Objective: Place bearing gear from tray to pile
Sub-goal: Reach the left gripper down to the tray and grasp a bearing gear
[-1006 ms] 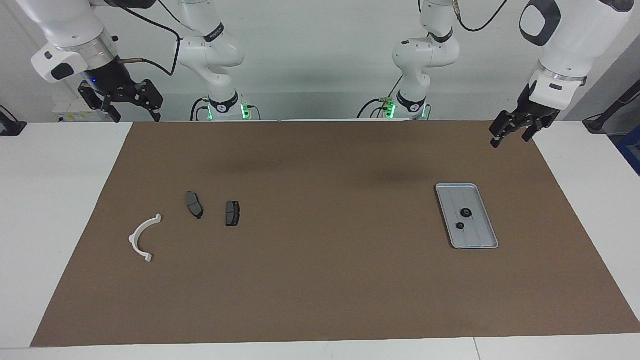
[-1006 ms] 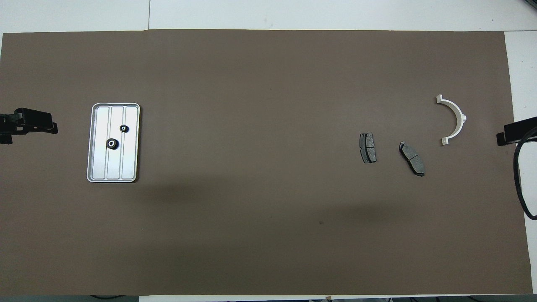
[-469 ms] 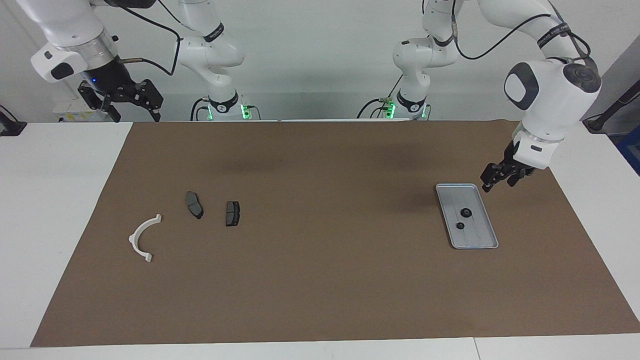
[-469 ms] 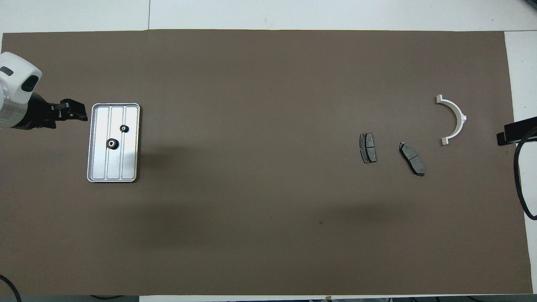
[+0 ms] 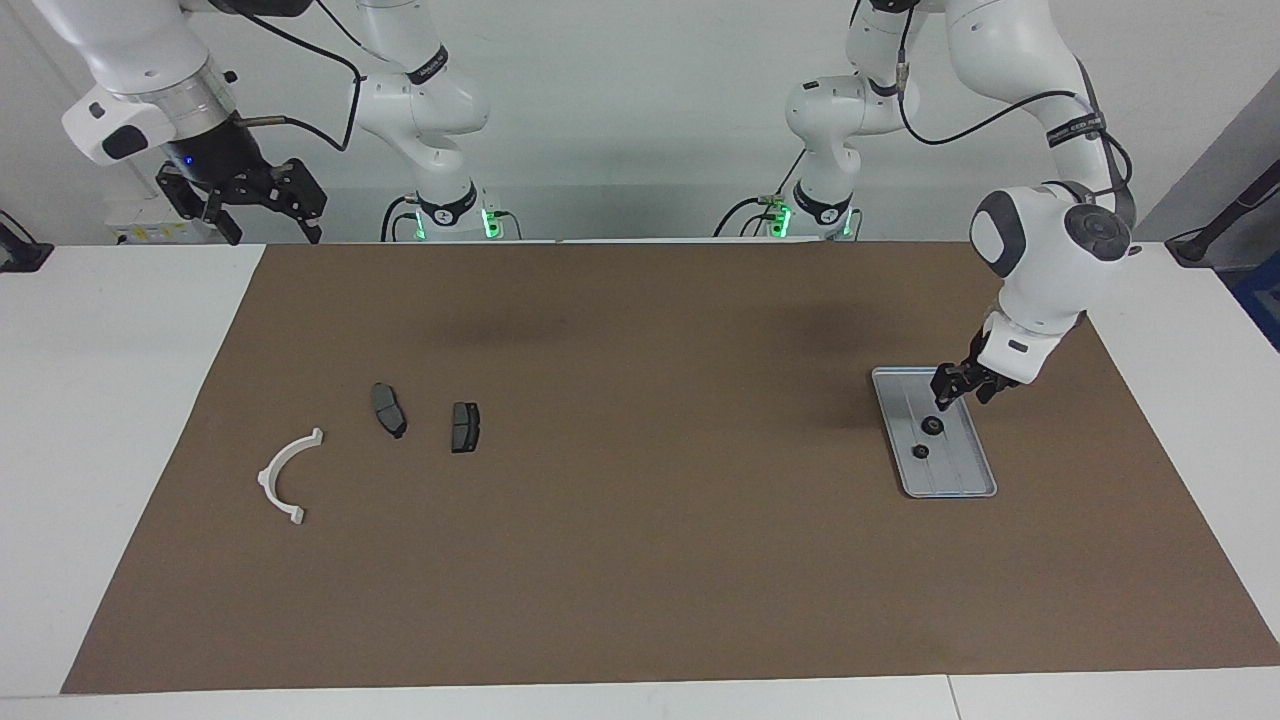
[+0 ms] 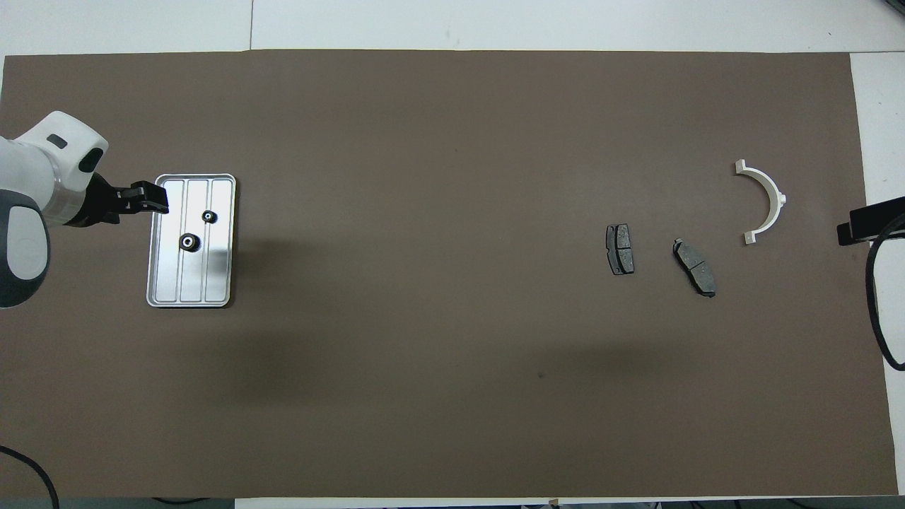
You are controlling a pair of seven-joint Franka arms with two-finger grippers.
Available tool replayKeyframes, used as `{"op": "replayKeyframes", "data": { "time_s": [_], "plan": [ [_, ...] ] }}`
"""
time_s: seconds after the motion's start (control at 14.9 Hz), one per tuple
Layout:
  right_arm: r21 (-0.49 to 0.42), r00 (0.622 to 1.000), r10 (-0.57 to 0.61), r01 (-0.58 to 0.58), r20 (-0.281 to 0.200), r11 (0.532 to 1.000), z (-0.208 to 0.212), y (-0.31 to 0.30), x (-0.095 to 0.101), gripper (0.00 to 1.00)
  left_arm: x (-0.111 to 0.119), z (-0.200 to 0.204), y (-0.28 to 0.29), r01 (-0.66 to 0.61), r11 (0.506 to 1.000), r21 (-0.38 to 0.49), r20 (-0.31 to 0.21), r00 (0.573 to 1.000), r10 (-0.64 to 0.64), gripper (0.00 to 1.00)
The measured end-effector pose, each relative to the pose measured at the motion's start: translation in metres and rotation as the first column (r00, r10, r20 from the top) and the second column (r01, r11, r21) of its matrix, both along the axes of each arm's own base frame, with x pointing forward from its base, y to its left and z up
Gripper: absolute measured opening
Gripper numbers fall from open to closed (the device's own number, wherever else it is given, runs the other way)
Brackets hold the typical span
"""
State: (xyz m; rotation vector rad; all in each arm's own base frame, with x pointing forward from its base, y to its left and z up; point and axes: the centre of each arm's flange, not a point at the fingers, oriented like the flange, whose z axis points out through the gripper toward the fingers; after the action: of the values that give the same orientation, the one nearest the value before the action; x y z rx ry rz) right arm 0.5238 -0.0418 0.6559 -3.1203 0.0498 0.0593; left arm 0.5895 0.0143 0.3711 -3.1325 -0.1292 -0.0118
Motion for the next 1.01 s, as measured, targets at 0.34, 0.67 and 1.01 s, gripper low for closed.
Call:
{"op": "replayKeyframes", "data": {
  "time_s": [0.34,0.67,1.01],
  "plan": [
    [0.0,1.0,0.001,-0.001,0.0,1.0,0.0,0.001,0.0,1.0,0.005,-0.033,-0.001,0.014,1.0,-0.001,-0.02,1.0,-0.014,0.7],
    [0.0,1.0,0.001,-0.001,0.0,1.0,0.0,0.001,0.0,1.0,0.004,-0.056,0.001,0.053,0.999,-0.002,-0.018,0.998,-0.053,0.7],
    [0.0,1.0,0.007,-0.007,0.0,1.0,0.0,0.004,0.0,1.0,-0.002,-0.068,0.006,0.053,0.999,-0.002,-0.011,0.999,-0.053,0.62]
  ]
}}
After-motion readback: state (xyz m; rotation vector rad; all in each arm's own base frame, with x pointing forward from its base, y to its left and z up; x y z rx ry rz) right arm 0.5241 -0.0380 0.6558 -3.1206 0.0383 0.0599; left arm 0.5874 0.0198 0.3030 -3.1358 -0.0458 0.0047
